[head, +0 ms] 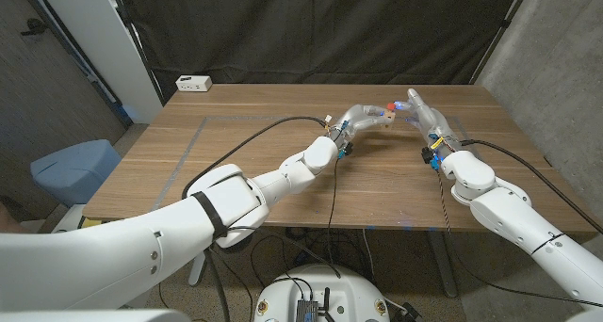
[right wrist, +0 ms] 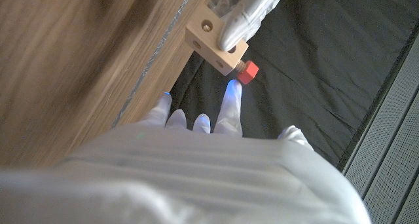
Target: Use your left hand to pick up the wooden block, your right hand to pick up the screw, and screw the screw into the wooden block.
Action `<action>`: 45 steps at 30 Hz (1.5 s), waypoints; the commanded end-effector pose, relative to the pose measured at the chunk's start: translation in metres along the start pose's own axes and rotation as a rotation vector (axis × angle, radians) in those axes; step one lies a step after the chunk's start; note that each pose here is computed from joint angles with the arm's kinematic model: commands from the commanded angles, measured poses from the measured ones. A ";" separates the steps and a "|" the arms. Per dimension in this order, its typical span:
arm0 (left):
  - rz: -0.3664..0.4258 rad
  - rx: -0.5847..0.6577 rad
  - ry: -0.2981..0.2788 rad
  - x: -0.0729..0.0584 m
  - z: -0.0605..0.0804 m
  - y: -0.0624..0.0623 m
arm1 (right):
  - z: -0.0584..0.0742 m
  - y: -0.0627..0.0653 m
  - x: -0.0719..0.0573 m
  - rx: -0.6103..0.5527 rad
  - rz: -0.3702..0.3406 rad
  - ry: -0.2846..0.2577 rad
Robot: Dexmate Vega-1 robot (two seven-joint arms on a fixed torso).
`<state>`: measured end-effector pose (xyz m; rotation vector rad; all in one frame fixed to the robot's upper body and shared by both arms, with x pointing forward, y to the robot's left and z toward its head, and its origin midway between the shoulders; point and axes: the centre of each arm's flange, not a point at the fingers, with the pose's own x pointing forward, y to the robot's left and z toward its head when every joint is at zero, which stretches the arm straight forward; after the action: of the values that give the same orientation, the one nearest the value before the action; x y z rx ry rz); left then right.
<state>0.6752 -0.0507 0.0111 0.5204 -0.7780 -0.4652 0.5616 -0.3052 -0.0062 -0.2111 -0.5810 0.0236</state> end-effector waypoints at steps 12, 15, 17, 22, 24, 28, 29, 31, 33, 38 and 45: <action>-0.002 -0.003 0.033 0.004 -0.003 0.004 | 0.001 0.004 0.009 -0.009 0.015 0.005; 0.000 -0.002 0.035 0.004 -0.003 0.005 | 0.000 0.005 0.010 -0.005 0.013 0.009; 0.001 -0.002 0.036 0.004 -0.003 0.006 | 0.000 0.005 0.010 -0.003 0.014 0.011; 0.002 -0.003 0.038 0.004 -0.004 0.006 | -0.002 0.005 0.011 -0.006 0.012 0.016; 0.003 -0.002 0.038 0.004 -0.004 0.006 | -0.002 0.005 0.010 -0.008 0.009 0.020; 0.003 -0.002 0.038 0.004 -0.004 0.005 | -0.003 0.004 0.008 -0.011 0.004 0.021; 0.003 -0.001 0.037 0.004 -0.004 0.005 | -0.003 0.004 0.008 -0.007 -0.002 0.025; 0.003 -0.001 0.037 0.004 -0.004 0.005 | -0.004 0.004 0.007 -0.009 -0.002 0.024; 0.003 -0.001 0.036 0.004 -0.003 0.005 | -0.004 0.004 0.005 -0.010 -0.008 0.024; 0.002 0.000 0.034 0.004 -0.003 0.004 | -0.004 0.003 0.002 -0.008 -0.022 0.024; 0.001 -0.002 0.031 0.004 -0.002 0.003 | -0.003 0.001 -0.002 -0.007 -0.038 0.020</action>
<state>0.6810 -0.0487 0.0139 0.5261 -0.7444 -0.4538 0.5668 -0.3023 -0.0082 -0.2116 -0.5592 0.0041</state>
